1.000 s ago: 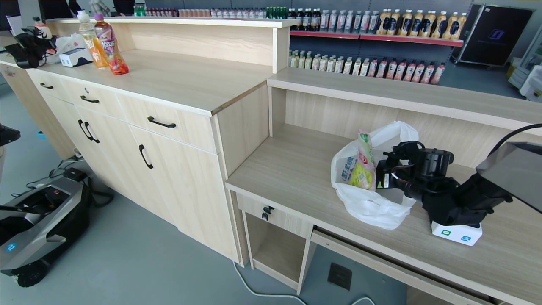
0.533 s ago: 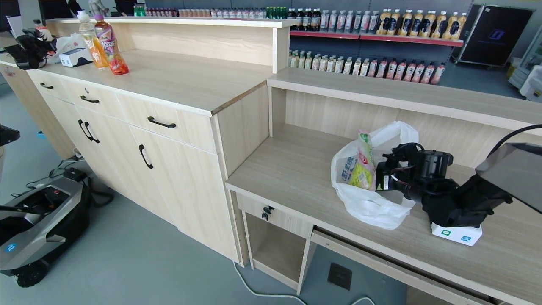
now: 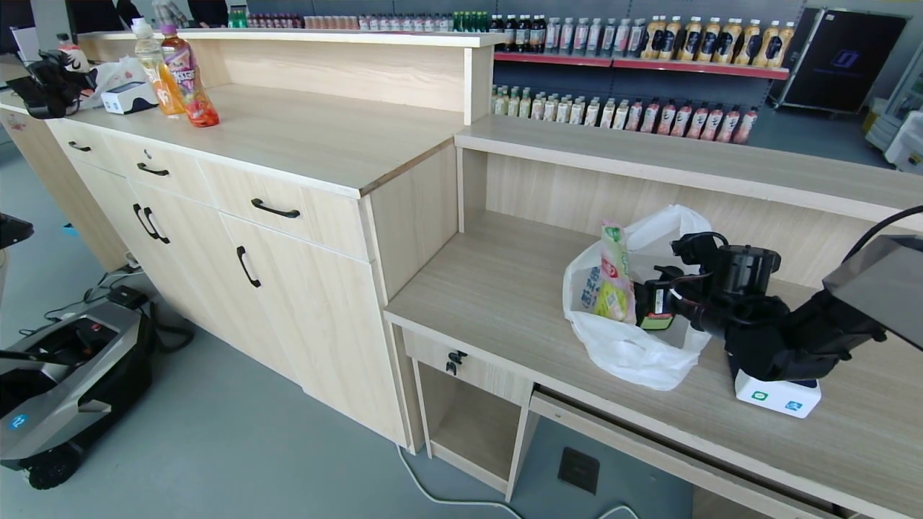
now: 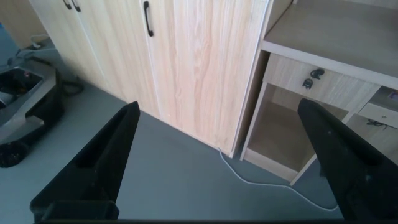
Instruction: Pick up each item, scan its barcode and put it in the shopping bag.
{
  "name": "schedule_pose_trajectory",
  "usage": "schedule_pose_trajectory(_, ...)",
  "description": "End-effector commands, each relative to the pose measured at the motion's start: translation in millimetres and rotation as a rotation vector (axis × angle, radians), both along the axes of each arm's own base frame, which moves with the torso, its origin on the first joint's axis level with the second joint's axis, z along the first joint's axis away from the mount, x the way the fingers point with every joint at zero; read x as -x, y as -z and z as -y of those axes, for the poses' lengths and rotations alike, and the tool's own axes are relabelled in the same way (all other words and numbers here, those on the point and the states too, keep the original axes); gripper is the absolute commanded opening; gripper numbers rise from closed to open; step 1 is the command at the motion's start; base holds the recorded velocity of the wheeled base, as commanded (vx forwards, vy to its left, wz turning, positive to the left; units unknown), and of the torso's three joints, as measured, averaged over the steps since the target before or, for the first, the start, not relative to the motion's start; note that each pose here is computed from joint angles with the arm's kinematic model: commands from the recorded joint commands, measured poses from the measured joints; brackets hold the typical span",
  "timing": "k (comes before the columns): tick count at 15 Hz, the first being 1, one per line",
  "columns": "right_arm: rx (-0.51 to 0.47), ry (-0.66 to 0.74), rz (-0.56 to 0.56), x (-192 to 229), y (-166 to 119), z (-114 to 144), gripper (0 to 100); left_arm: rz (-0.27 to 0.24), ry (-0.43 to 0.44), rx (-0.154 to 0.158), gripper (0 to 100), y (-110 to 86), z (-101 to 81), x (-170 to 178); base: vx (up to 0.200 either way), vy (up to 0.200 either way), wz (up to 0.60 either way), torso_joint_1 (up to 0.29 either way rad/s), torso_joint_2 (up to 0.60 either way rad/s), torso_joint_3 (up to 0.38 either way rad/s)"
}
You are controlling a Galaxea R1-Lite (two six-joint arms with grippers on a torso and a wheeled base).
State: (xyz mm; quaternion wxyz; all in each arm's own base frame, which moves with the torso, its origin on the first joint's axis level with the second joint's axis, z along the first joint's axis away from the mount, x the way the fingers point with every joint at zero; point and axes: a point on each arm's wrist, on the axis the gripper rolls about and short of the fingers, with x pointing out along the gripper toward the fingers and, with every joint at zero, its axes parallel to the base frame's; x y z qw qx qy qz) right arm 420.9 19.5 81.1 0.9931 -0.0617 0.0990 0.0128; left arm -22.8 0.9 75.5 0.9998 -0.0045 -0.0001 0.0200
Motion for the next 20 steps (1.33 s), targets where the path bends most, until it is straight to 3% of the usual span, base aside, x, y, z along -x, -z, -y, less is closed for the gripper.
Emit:
schedule_pose_trajectory(1, -0.007, -0.080, 0.130, 16.2, -56.7, -3.7, 100, 0.000, -0.001, 0.000, 100, 0.0, 0.0, 0.0, 0.000, 0.000, 0.00, 0.000, 0.00, 0.000)
schedule_pose_trajectory(4, 0.072, -0.194, 0.282, 44.5, -115.3, -3.0, 100, 0.000, -0.001, 0.000, 100, 0.0, 0.0, 0.0, 0.000, 0.000, 0.00, 0.000, 0.00, 0.000)
schedule_pose_trajectory(5, 0.116, -0.273, 0.363, 63.0, -143.0, -2.8, 100, 0.000, -0.001, 0.000, 100, 0.0, 0.0, 0.0, 0.000, 0.000, 0.00, 0.000, 0.00, 0.000)
schedule_pose_trajectory(7, 0.220, -0.300, 0.430, 81.3, -168.1, 4.3, 100, 0.000, -0.001, 0.000, 100, 0.0, 0.0, 0.0, 0.000, 0.000, -0.60, 0.002, 0.00, 0.005)
schedule_pose_trajectory(8, 0.280, -0.326, 0.491, 98.6, -195.7, 8.6, 100, 0.000, -0.001, 0.000, 100, 0.0, 0.0, 0.0, 0.000, 0.000, -0.60, -0.002, 0.00, -0.002)
schedule_pose_trajectory(10, 0.281, -0.310, 0.544, 115.4, -241.4, 10.8, 100, 0.000, -0.001, 0.000, 100, 0.0, 0.0, 0.0, 0.000, 0.000, -0.60, 0.007, 0.00, 0.002)
schedule_pose_trajectory(12, 0.264, -0.227, 0.505, 131.3, -268.7, 20.5, 100, 0.000, -0.001, 0.000, 100, 0.0, 0.0, 0.0, 0.000, 0.000, -0.60, 0.002, 0.00, 0.002)
schedule_pose_trajectory(15, 0.198, -0.030, 0.363, 156.7, -266.4, 27.5, 100, 0.000, -0.001, 0.000, 100, 0.0, 0.0, 0.0, 0.000, 0.000, -0.60, 0.004, 0.00, 0.002)
schedule_pose_trajectory(18, 0.096, 0.236, 0.178, 212.2, -249.1, 31.5, 100, 0.000, -0.001, 0.000, 100, 0.0, 0.0, 0.0, 0.000, 0.000, -0.60, 0.004, 0.00, 0.005)
schedule_pose_trajectory(20, 0.034, 0.264, 0.153, 249.4, -226.6, 30.2, 100, 0.000, -0.001, 0.000, 100, 0.0, 0.0, 0.0, 0.000, 0.000, -0.60, -0.002, 0.00, 0.000)
